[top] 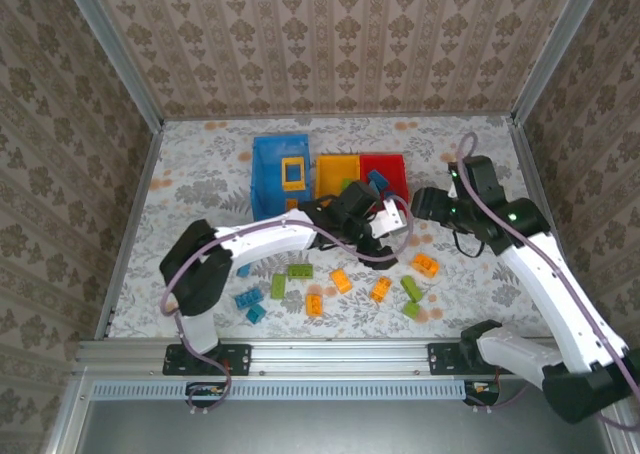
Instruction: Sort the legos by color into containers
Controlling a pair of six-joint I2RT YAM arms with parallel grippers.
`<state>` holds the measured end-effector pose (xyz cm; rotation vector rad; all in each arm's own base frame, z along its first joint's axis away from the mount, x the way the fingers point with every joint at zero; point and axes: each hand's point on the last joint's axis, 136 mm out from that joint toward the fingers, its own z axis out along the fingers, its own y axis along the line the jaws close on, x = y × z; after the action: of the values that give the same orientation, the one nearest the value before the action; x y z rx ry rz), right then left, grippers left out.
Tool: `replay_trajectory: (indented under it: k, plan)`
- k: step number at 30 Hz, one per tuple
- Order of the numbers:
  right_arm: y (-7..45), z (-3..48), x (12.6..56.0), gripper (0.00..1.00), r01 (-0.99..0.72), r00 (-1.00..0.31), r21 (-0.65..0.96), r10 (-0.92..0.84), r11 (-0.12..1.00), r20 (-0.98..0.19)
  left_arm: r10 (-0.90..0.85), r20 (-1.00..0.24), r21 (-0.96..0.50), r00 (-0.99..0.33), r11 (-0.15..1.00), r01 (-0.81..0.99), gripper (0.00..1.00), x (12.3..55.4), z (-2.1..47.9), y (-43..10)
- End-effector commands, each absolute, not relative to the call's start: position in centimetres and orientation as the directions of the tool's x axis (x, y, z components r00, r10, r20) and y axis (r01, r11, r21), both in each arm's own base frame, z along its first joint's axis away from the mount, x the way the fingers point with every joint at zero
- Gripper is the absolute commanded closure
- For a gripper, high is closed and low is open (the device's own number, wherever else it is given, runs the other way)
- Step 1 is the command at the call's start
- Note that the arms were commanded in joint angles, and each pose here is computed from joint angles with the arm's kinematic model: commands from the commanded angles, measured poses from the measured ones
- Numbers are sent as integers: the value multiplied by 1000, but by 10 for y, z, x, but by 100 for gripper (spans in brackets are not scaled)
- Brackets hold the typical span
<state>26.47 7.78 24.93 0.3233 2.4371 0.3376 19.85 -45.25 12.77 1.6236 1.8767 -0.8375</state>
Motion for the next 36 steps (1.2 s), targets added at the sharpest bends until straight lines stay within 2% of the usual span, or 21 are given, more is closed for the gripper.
replay_trajectory:
  k: [1,7,11,25,36]
  plan:
    - [68,235,225,22,222,-810,318,356,922,-466,586,-807,34,70,-72,997,25,203,135,-488]
    - [60,247,190,18,234,-819,330,369,914,-439,564,-819,57,104,-100,993,17,211,112,-521]
    - [57,252,180,17,235,-823,325,366,916,-435,578,-805,66,133,-136,989,17,207,98,-535]
    - [59,250,185,16,243,-820,342,381,908,-428,606,-771,27,198,-279,960,17,178,87,-535]
    - [60,248,183,16,244,-825,347,382,905,-417,639,-740,22,210,-290,957,17,182,68,-544]
